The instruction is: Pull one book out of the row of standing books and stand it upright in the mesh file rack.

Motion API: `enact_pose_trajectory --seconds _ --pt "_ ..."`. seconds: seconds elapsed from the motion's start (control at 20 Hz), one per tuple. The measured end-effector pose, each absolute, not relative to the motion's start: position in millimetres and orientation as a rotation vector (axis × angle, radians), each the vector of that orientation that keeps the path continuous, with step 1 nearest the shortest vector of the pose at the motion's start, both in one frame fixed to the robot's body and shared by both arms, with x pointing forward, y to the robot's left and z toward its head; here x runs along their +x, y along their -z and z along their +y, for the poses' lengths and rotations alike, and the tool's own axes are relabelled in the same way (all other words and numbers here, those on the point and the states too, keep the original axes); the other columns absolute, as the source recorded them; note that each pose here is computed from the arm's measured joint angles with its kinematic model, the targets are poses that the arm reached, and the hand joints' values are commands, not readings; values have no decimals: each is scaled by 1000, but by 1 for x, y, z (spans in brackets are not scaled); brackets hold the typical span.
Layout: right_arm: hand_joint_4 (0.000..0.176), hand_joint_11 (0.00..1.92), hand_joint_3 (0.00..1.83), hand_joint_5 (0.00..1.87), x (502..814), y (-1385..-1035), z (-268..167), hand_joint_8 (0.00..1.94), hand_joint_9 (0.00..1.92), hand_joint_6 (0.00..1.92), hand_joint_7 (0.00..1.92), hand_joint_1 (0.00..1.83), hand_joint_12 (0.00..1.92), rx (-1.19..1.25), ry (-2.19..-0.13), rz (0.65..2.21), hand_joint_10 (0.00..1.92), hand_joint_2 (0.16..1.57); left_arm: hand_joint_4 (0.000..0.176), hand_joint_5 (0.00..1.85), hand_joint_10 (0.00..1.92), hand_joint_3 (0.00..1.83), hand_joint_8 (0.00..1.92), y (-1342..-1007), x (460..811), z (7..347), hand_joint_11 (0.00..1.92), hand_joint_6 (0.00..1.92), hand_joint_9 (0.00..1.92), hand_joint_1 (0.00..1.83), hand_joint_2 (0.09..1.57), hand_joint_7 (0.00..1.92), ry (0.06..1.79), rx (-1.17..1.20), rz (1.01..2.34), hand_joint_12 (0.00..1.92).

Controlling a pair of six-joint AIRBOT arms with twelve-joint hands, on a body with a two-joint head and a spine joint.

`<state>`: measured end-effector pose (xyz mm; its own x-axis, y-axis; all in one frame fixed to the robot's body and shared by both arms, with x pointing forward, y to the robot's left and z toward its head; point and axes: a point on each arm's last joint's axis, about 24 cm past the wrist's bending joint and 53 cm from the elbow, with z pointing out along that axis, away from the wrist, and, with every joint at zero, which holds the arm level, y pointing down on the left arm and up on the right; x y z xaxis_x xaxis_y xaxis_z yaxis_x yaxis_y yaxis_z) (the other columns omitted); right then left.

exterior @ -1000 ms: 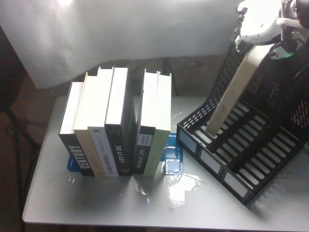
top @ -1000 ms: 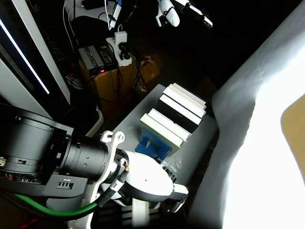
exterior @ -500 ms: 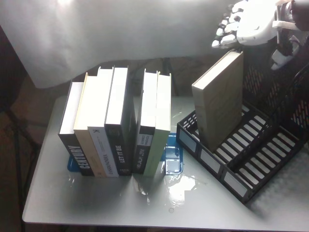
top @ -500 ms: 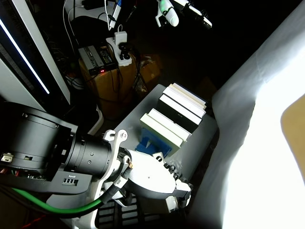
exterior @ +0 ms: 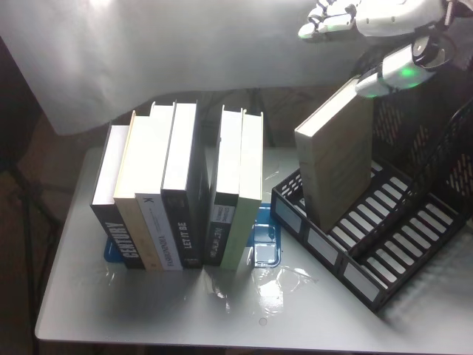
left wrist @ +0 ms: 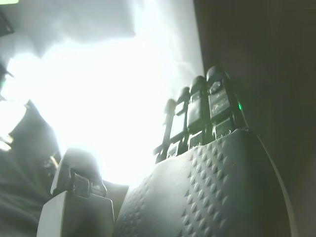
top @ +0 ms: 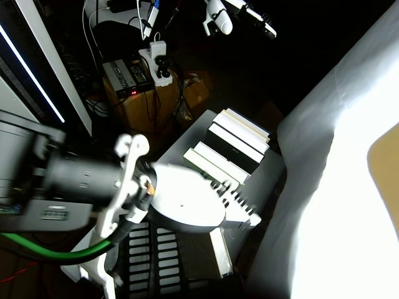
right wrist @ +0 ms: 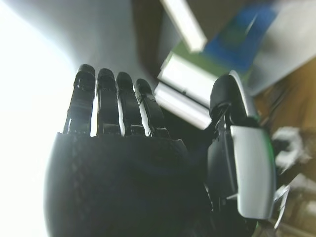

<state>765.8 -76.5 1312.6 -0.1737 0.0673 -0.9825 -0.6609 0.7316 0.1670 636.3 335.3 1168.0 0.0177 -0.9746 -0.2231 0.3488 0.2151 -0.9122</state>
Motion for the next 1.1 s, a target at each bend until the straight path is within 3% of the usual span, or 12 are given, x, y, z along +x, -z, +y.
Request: enact_pose_trajectory --seconds 0.05,0.2,0.25,0.3,0.35,0.4,0.55,0.65,0.7,0.75,0.95,1.1 --pt "48 0 30 0 759 -1313 -73 0 0 0 0 250 0 -435 -812 1635 0 1310 78 0 0 2 0 -1170 640 333 0 0 0 152 1245 0 1217 -778 1057 0" --pt "55 0 32 0 742 -1315 -70 0 0 0 0 252 0 -366 -1004 1617 0 1316 75 0 0 4 0 -1183 647 311 0 0 0 163 1251 0 1286 -720 1065 0" --pt "92 0 13 0 738 -1314 -74 0 0 0 0 230 0 -322 -1070 1614 0 1279 124 0 0 0 0 -1185 650 303 0 0 0 180 1236 0 1306 -696 1076 0" --pt "45 30 26 0 734 -1311 -80 0 37 0 0 191 20 -280 -1130 1606 15 1322 127 0 0 5 0 -1185 654 295 0 0 0 194 1254 0 1322 -694 1089 0" --pt "36 0 29 0 731 -1309 -86 0 46 0 0 229 6 -231 -1184 1598 18 1348 118 0 0 11 0 -1186 657 289 0 0 0 196 1268 0 1333 -687 1101 0" --pt "53 0 0 0 728 -1307 -93 0 55 0 0 515 0 -190 -1223 1591 24 1288 100 0 0 10 0 -1187 658 284 0 0 0 209 1275 0 1344 -672 1114 0" --pt "79 0 0 0 711 -1305 -107 0 103 0 0 295 178 -91 -1350 1531 69 1277 72 0 0 9 0 -1195 658 264 0 0 0 297 1291 0 1392 -612 1135 0" --pt "50 0 0 0 696 -1303 -109 0 92 0 0 363 296 -73 -1410 1496 47 1204 129 0 0 8 0 -1201 657 253 0 0 0 271 1297 0 1421 -575 1140 0" --pt "62 0 0 0 686 -1302 -109 0 84 0 0 400 494 -71 -1449 1472 35 1198 134 0 0 6 0 -1205 656 247 0 0 0 271 1295 0 1438 -553 1141 0" --pt "76 0 0 0 680 -1302 -111 0 47 0 0 453 436 -59 -1478 1449 16 1211 168 0 0 0 0 -1209 655 242 0 0 0 230 1283 0 1452 -532 1140 0" --pt "60 0 5 0 665 -1301 -124 0 132 0 0 409 329 -6 -1524 1380 35 1252 172 0 0 4 0 -1219 652 227 0 0 0 218 1288 0 1490 -474 1141 0" --pt "30 0 1 0 655 -1299 -125 0 101 0 0 439 268 -1 -1545 1351 8 1247 140 0 0 9 0 -1225 650 213 0 0 0 301 1324 0 1518 -424 1156 0"
